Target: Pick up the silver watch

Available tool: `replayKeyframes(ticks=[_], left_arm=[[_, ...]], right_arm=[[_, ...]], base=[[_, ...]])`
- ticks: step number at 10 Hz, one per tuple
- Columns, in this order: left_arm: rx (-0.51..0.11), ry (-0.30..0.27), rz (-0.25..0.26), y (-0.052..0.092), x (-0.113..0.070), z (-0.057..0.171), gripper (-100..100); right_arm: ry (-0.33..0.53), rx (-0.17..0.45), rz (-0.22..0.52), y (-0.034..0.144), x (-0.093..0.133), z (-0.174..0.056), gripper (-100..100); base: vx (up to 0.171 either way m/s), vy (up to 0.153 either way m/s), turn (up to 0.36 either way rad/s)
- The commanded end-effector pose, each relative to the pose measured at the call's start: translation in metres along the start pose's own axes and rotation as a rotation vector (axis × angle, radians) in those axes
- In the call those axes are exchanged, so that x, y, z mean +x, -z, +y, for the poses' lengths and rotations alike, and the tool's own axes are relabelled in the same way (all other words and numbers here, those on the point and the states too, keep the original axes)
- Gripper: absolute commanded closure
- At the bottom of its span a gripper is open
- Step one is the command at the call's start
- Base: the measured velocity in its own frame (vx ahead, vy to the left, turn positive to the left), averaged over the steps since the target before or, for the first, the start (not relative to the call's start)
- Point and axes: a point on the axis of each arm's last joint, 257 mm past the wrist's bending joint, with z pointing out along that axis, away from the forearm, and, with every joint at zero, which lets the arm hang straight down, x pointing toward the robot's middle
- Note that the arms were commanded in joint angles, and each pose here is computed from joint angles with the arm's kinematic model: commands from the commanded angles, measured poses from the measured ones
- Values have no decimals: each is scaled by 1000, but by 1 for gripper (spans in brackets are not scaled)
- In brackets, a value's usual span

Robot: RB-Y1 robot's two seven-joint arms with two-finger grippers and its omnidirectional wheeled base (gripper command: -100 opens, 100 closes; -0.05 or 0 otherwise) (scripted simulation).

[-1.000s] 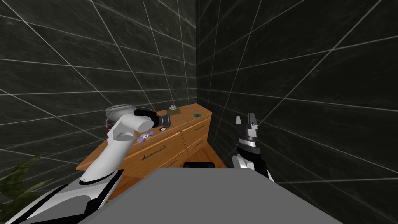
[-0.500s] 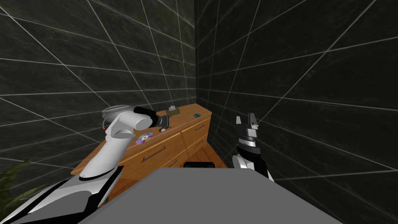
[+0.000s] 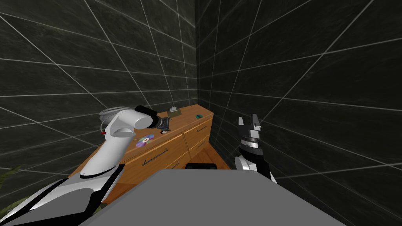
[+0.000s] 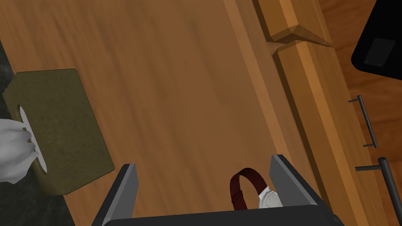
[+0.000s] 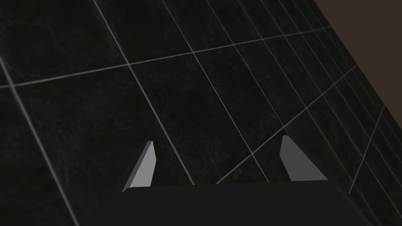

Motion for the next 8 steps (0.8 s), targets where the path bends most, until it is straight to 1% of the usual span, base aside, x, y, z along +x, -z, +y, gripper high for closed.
replayKeyframes(ticks=[1,3,4,5,7,8], left_arm=[[-34,1,-19,1,-5,7,-100],[-71,2,-40,3,-10,14,-100],[-99,3,-55,5,-14,19,-100],[-106,3,-59,6,-15,21,-100],[-161,6,-87,9,-23,31,-100],[-173,6,-94,9,-24,34,-100]], right_arm=[[0,0,0,0,0,0,0],[0,0,0,0,0,0,0],[0,0,0,0,0,0,0],[0,0,0,0,0,0,0],[0,0,0,0,0,0,0],[0,0,0,0,0,0,0]], base=[[-1,30,-26],[-3,29,-29],[-3,29,-35],[0,25,-19],[0,28,-31],[-3,25,-14]])
